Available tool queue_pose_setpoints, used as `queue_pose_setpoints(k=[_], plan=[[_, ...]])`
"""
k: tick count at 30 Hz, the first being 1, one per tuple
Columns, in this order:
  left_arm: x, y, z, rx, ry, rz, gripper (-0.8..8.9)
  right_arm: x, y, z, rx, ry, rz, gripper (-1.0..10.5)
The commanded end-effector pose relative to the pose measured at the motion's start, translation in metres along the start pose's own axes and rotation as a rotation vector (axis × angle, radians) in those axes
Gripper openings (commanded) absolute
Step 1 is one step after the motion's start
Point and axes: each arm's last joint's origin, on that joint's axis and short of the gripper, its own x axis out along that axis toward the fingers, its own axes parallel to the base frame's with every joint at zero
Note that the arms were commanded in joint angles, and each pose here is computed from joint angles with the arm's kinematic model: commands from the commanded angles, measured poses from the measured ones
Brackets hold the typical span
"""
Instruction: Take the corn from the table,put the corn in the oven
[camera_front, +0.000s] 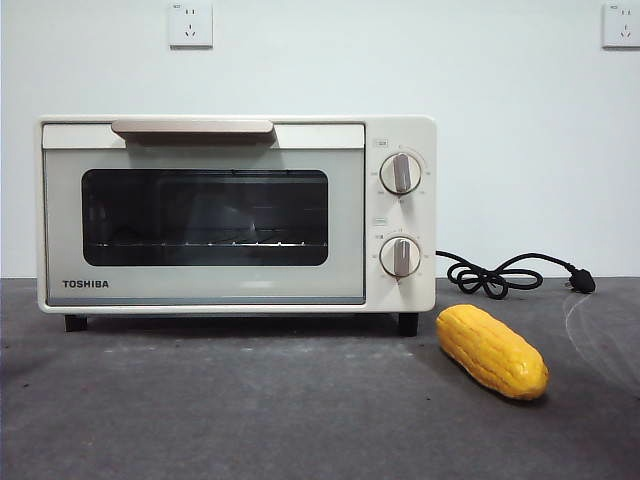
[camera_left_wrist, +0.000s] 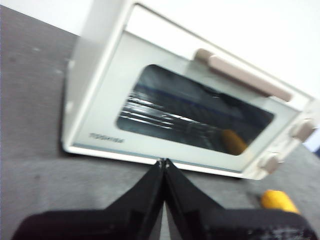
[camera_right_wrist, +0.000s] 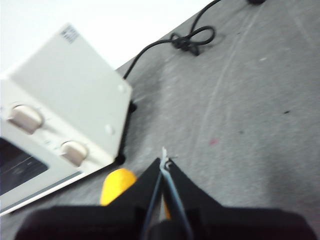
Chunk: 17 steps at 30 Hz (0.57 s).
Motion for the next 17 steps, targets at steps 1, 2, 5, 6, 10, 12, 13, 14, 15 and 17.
queue_pose_setpoints(k=[1, 2, 5, 6, 10, 12, 13, 14, 15, 17], plan=[[-0.001, -0.01, 0.016, -0.007, -0.032, -0.062, -0.04, -0.004, 0.008, 0.01, -0.006, -0.016, 0.048, 0.1], [-0.002, -0.013, 0.021, -0.001, -0.038, -0.082, -0.04, -0.005, 0.011, 0.013, -0.016, -0.022, 0.065, 0.1], [-0.003, -0.024, 0.041, 0.018, -0.074, -0.109, -0.04, -0.011, 0.021, 0.025, -0.06, -0.032, 0.119, 0.1], [-0.003, -0.028, 0.048, 0.027, -0.087, -0.119, -0.04, -0.013, 0.026, 0.03, -0.081, -0.032, 0.143, 0.1], [-0.005, -0.044, 0.077, 0.06, -0.122, -0.173, -0.04, -0.019, 0.04, 0.049, -0.12, 0.004, 0.165, 1.8], [-0.005, -0.053, 0.092, 0.071, -0.132, -0.205, -0.04, -0.021, 0.048, 0.059, -0.155, 0.041, 0.17, 2.0], [-0.005, -0.057, 0.098, 0.076, -0.135, -0.219, -0.04, -0.021, 0.051, 0.064, -0.173, 0.058, 0.172, 2.0], [-0.004, -0.061, 0.105, 0.08, -0.136, -0.234, -0.04, -0.021, 0.055, 0.07, -0.193, 0.077, 0.17, 2.0], [-0.004, -0.065, 0.112, 0.084, -0.133, -0.247, -0.04, -0.021, 0.058, 0.076, -0.209, 0.098, 0.165, 2.0], [-0.003, -0.071, 0.125, 0.089, -0.128, -0.27, -0.04, -0.021, 0.065, 0.087, -0.24, 0.137, 0.157, 2.8]])
